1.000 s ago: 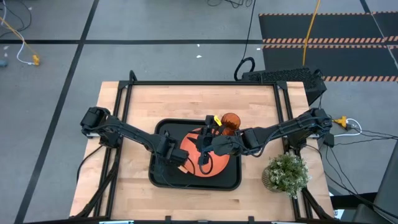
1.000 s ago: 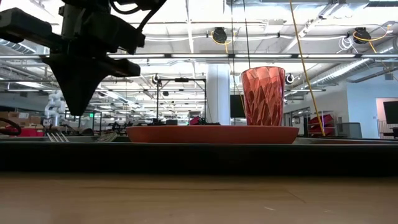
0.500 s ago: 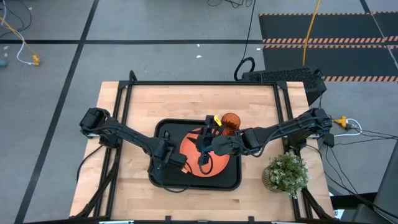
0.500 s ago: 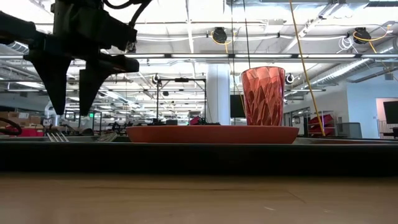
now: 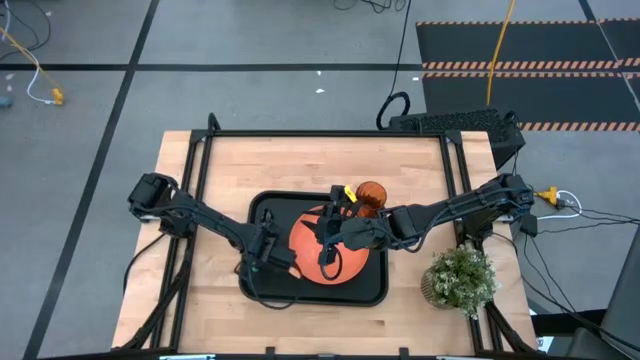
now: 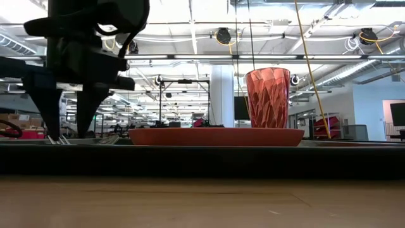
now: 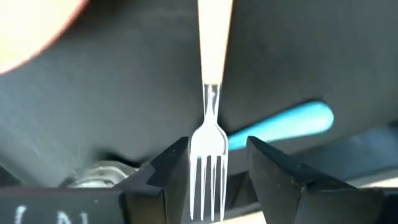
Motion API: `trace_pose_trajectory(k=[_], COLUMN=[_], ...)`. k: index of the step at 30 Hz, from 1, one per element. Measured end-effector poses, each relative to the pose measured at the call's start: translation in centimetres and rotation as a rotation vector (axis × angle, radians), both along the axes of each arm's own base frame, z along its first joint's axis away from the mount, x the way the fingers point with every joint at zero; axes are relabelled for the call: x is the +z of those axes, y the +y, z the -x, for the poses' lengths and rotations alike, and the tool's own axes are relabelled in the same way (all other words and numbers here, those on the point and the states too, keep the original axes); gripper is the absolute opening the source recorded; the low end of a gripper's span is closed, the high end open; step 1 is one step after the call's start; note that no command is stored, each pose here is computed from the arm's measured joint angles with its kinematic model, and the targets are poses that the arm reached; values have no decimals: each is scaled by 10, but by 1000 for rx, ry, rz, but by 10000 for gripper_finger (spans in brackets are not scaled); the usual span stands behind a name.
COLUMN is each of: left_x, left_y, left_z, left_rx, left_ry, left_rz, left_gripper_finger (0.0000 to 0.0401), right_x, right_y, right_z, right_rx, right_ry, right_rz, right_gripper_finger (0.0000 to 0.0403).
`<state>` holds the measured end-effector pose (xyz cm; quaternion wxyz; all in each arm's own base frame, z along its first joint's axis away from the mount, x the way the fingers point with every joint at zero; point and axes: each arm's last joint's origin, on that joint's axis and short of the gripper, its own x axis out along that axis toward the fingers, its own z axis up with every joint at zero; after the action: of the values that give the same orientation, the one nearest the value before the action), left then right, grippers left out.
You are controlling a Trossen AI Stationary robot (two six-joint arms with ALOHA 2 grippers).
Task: Pick and place plate/cup/fork/spoon on tray
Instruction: Put the pink fork on the black serving tray
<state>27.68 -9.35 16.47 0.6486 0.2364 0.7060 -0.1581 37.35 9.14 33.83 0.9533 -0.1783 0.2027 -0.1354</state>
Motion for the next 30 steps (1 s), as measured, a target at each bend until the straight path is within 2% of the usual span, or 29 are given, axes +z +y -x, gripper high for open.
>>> trace_pose_trajectory(k=[9, 16, 22, 30], left_x=[-2, -11, -13, -13], left_y=[-3, 3, 4, 4], left_z=[-7, -1, -2, -4], left_rx=[28, 35, 38, 67], left_ry=[-80, -43, -70, -90], left_rz=[55, 38, 21, 25], left_gripper_finger=[139, 133, 131, 73], right_x=[0, 0, 0, 0], right_y=[0, 0, 0, 0], right_z=[0, 0, 0, 0], right_rx=[0, 0, -1, -1], right_ry=[0, 1, 1, 1], right_rz=[0, 0, 0, 0], right_gripper_finger=[89, 89, 89, 89])
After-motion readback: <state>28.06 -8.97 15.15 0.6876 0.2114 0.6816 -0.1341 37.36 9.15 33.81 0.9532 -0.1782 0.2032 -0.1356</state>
